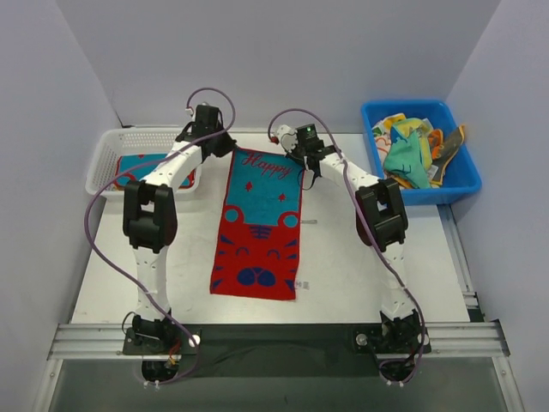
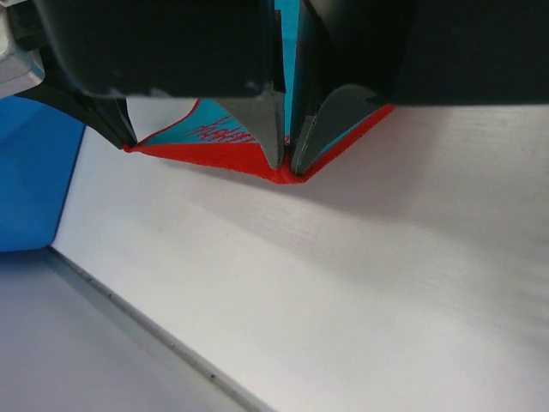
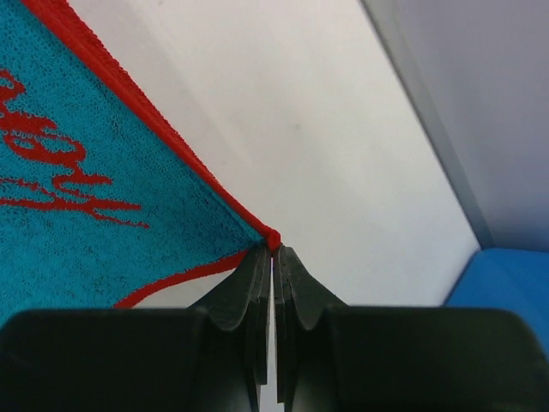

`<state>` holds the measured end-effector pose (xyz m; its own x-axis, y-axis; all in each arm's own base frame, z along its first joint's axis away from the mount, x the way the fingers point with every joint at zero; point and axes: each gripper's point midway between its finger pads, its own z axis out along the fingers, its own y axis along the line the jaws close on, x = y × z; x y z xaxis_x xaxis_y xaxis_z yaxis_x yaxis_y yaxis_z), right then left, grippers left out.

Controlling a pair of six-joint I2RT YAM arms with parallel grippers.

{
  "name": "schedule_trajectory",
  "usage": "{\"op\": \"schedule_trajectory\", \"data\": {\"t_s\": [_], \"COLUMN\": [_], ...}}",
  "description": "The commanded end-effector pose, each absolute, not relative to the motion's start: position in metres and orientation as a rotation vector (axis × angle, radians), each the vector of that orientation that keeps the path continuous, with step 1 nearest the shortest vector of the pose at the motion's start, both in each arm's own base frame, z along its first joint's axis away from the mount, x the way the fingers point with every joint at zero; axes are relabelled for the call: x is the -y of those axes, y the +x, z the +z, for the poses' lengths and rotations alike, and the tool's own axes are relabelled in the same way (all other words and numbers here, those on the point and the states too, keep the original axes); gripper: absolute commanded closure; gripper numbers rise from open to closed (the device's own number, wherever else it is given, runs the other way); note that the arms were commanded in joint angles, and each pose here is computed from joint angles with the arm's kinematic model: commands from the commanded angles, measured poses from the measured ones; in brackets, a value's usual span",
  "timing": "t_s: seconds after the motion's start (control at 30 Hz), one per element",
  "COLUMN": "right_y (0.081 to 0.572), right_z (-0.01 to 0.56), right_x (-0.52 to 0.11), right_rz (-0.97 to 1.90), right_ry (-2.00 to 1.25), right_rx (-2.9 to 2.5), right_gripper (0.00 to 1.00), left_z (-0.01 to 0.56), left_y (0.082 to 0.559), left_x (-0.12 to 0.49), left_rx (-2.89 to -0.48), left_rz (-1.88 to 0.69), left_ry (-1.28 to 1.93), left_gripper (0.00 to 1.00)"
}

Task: Fold and stack the towels
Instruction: Fold the towel

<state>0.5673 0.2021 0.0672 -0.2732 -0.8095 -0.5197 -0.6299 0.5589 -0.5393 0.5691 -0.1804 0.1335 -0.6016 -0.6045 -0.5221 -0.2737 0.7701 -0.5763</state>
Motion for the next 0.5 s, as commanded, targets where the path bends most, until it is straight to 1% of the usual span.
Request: {"op": "schedule_trajectory", "data": {"t_s": [0.0,0.1,0.2,0.27,0.3,0.37,0.4,0.43,0.47], "right_y": [0.591,0.596,0.59,0.579,0.568,0.551,0.538,0.529,0.516], "right_z": [0.145,0.166,0.175,0.189,0.193,0.194,0.18,0.192,0.188], "right_x": [-0.179,-0.175,-0.176,-0.18,-0.181,-0.19,-0.191,-0.191,-0.2], "right_rz": [-0.432,-0.471,-0.467,-0.455,-0.45,-0.429,-0.418,-0.406,-0.378], "right_ry": [-1.012,-0.982,-0.984,-0.986,-0.997,-1.021,-1.046,-1.033,-1.054], "right_rx": [-1.906,-1.872,-1.862,-1.842,-1.839,-1.84,-1.866,-1.858,-1.863], "right_gripper": [1.0,1.0,1.0,1.0,1.0,1.0,1.0,1.0,1.0], "left_z": [0.155,0.16,0.164,0.175,0.169,0.18,0.183,0.172,0.185], "left_y": [0.595,0.6,0.597,0.592,0.585,0.574,0.568,0.558,0.55], "left_x": [0.162,0.166,0.165,0.164,0.161,0.16,0.159,0.158,0.159], "left_rx": [-2.159,-2.183,-2.188,-2.183,-2.2,-2.197,-2.201,-2.234,-2.224], "left_rz": [-0.571,-0.591,-0.605,-0.621,-0.614,-0.621,-0.623,-0.615,-0.633], "left_ry": [-0.677,-0.658,-0.644,-0.633,-0.639,-0.624,-0.617,-0.613,-0.595], "left_gripper": [1.0,1.0,1.0,1.0,1.0,1.0,1.0,1.0,1.0]}}
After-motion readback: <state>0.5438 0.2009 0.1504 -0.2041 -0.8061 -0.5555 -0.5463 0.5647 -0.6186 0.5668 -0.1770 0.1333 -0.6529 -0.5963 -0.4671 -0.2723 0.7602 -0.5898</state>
